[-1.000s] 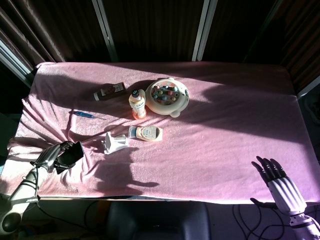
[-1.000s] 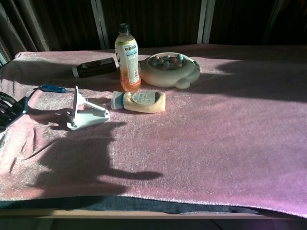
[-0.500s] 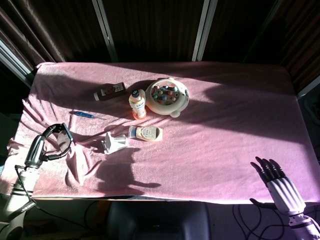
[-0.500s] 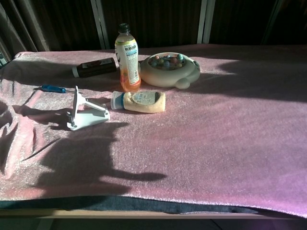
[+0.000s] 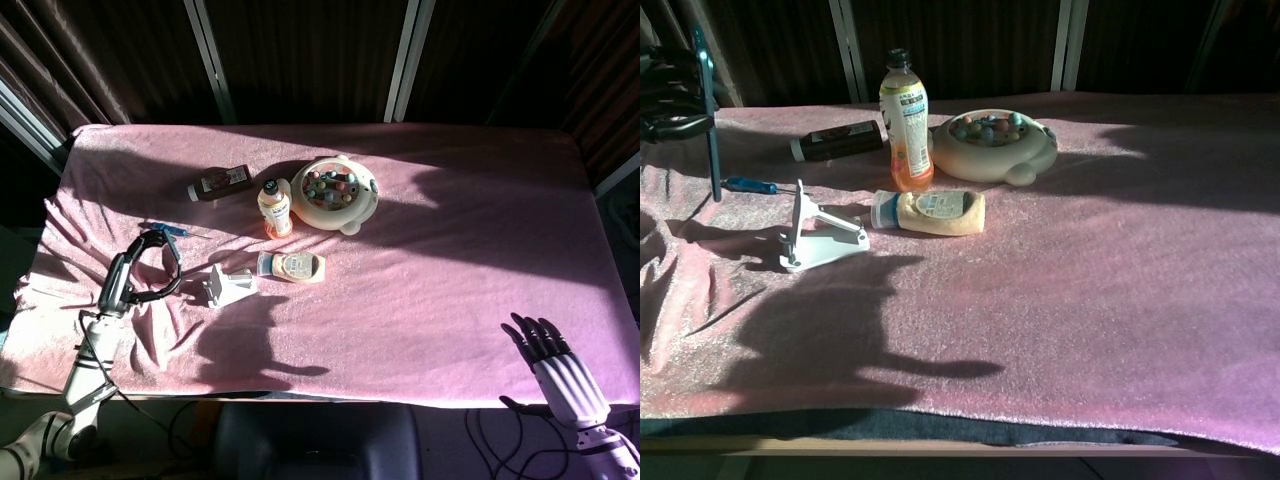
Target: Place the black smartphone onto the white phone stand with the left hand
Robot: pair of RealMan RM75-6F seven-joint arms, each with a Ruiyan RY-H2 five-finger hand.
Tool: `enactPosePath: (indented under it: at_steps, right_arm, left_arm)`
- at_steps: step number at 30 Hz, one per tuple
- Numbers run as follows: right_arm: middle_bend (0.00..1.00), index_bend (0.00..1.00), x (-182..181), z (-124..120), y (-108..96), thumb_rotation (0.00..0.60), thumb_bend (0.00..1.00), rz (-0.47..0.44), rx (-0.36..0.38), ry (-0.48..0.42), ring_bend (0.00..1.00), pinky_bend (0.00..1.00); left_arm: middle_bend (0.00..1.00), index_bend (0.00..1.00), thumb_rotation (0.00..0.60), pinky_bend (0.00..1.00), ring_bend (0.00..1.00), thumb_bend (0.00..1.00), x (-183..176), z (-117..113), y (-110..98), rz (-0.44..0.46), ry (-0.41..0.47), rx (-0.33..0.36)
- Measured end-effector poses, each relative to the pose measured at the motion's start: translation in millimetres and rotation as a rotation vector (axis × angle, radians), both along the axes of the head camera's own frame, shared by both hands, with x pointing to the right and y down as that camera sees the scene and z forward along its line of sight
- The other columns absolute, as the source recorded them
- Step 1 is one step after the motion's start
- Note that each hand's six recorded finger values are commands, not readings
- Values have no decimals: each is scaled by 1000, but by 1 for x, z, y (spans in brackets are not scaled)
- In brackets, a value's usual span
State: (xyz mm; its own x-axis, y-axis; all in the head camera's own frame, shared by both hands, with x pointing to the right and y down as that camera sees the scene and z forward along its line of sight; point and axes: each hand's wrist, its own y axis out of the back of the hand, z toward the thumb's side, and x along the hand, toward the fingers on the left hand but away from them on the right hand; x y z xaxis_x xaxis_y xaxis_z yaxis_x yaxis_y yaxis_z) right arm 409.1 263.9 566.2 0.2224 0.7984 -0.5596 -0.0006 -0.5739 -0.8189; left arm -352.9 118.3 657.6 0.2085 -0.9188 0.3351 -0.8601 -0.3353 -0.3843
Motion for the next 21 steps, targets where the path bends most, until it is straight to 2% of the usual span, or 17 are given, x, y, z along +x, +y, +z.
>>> enactPosePath:
  at_steps: [4,9,21]
  right_arm:
    - [0,0,0,1,0,600,239,0,-5,3,0,0]
    - [0,0,1,1,0,600,239,1,-12,8,0,0]
    - [0,0,1,2,0,600,238,2,-19,12,0,0]
  left_arm:
    - [988,696,600,196,673,361,11,8,-3,50,73,-14]
    - [983,704,600,196,666,362,17,23,0,122,108,-44]
    - [986,719,600,196,666,361,24,50,5,137,141,-91]
